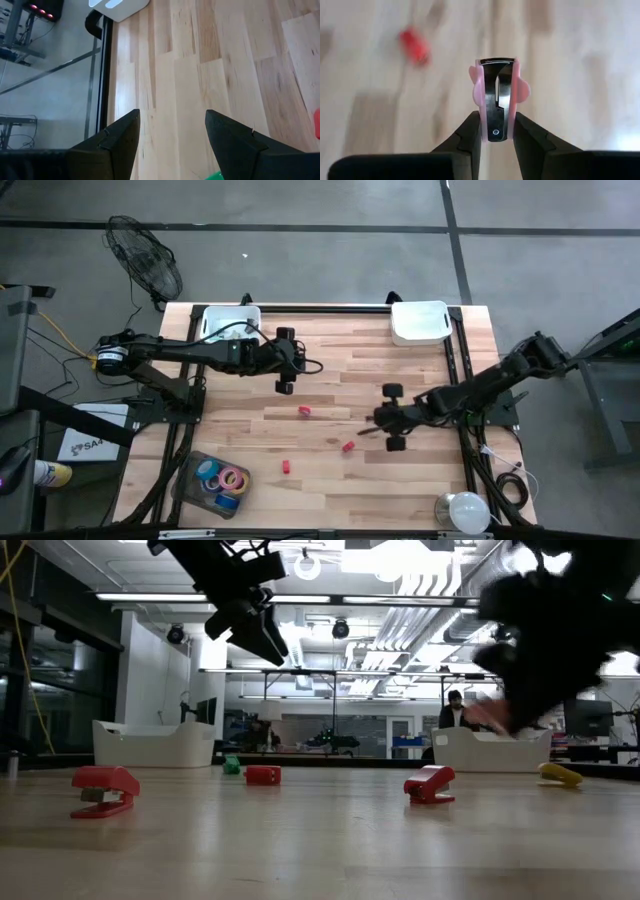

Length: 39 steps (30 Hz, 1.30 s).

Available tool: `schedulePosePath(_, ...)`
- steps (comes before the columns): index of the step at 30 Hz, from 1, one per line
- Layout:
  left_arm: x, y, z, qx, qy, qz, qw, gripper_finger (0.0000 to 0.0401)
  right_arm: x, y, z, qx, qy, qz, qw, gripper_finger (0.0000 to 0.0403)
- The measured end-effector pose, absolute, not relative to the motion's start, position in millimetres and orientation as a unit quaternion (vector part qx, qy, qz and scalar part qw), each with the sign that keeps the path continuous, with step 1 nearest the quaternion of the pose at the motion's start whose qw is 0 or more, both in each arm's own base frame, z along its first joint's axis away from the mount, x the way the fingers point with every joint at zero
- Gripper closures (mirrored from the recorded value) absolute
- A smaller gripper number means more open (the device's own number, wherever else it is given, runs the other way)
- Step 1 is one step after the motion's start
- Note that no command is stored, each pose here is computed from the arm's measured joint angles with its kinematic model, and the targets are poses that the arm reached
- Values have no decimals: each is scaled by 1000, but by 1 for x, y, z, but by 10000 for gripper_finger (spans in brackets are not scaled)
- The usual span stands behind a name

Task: Pick and place Stapler, Stapler remover, tape
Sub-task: Put the pink staple remover into the left white bin

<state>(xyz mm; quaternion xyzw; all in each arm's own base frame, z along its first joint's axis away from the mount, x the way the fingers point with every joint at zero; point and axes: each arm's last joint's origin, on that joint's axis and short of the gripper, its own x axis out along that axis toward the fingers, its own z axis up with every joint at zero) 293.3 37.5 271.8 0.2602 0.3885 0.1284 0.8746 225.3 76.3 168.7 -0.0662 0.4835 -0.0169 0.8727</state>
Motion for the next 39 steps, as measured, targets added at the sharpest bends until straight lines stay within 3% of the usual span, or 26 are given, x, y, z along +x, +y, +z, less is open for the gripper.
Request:
schedulePosePath(9,300,37,280,266,336,120,895,181,258,61,194,-136,313,-74,937,323)
schedulePosePath(18,315,30,304,322,171,7,931,181,277,33,219,-160,192,-126,960,323)
schedulePosePath(24,316,26,307,345,135,-50,928,181,283,25,236,-180,114,-138,967,323)
schedulePosePath(39,318,26,315,328,88,-51,939,181,285,22,248,-250,66,-137,956,323)
